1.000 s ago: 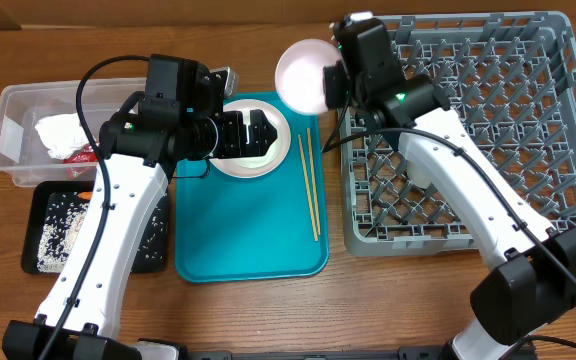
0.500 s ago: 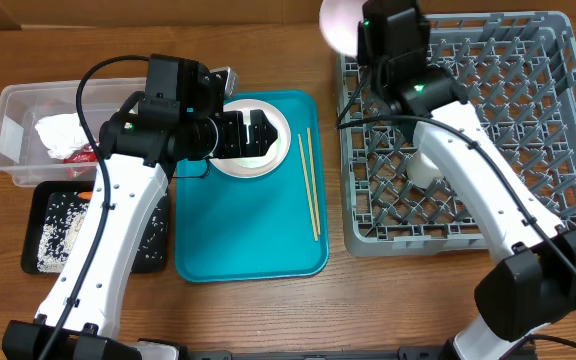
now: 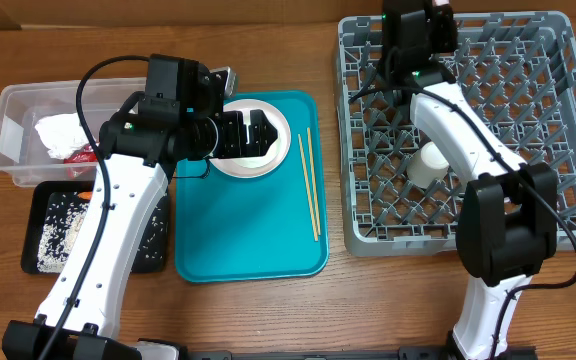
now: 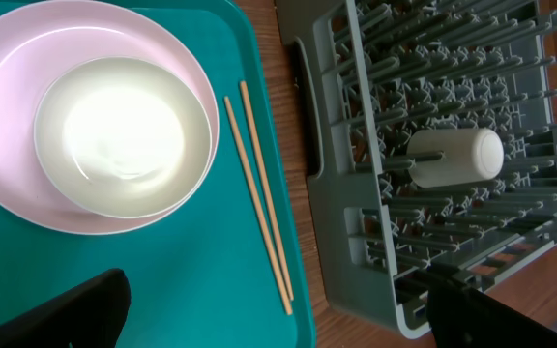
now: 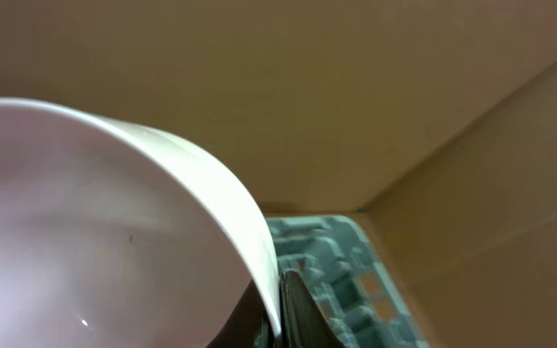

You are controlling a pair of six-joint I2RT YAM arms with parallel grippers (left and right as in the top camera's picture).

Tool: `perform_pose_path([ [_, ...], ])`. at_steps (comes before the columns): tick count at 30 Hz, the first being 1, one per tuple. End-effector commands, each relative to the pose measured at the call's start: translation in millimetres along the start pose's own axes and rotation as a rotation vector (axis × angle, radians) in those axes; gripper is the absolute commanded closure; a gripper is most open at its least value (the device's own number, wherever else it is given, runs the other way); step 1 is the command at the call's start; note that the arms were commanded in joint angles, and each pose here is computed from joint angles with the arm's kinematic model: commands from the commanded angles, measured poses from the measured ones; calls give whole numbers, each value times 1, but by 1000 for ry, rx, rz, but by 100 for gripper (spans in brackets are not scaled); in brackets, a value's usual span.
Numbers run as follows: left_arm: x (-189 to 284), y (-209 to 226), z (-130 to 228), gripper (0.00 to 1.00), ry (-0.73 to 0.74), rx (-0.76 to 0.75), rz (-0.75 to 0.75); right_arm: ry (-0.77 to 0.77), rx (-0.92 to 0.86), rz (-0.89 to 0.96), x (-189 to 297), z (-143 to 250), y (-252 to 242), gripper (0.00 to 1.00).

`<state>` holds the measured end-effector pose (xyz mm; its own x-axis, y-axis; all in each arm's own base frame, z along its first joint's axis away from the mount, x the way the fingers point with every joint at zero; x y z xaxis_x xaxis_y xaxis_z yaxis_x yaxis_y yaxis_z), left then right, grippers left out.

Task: Sort waste into correct bins and load items into the dishwasher
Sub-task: 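Carry the pink bowl to the rack's back-left corner with the right gripper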

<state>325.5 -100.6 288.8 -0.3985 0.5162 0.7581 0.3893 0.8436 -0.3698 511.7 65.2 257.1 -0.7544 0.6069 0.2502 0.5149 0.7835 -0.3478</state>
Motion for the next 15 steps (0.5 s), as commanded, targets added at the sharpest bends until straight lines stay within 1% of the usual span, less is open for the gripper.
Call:
perform_pose_path([
  [1,4,-4,-5,0,-19,-25,19,7,97,91,-4,2,-5,96],
  [5,4,-4,-5,0,-19,-25,19,26,123,97,-7,9,-2,96],
  [8,4,-4,-5,0,-19,-25,19,70,179,93,-7,19,-1,96],
  [15,4,-4,-5,0,-19,-24,19,84,195,91,-13,31,8,96],
])
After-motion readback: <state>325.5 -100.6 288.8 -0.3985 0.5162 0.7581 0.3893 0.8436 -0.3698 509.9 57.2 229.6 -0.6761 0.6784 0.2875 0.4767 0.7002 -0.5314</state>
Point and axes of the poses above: each gripper's point midway between its finger pads, its own x axis back along the fingers, its own y axis along the line the jaws close on, z = x × y, the point moved 9 cm from there along x, back along the fingers, and after that the axes turned 15 degrees about -x, right-handed, at the moved point
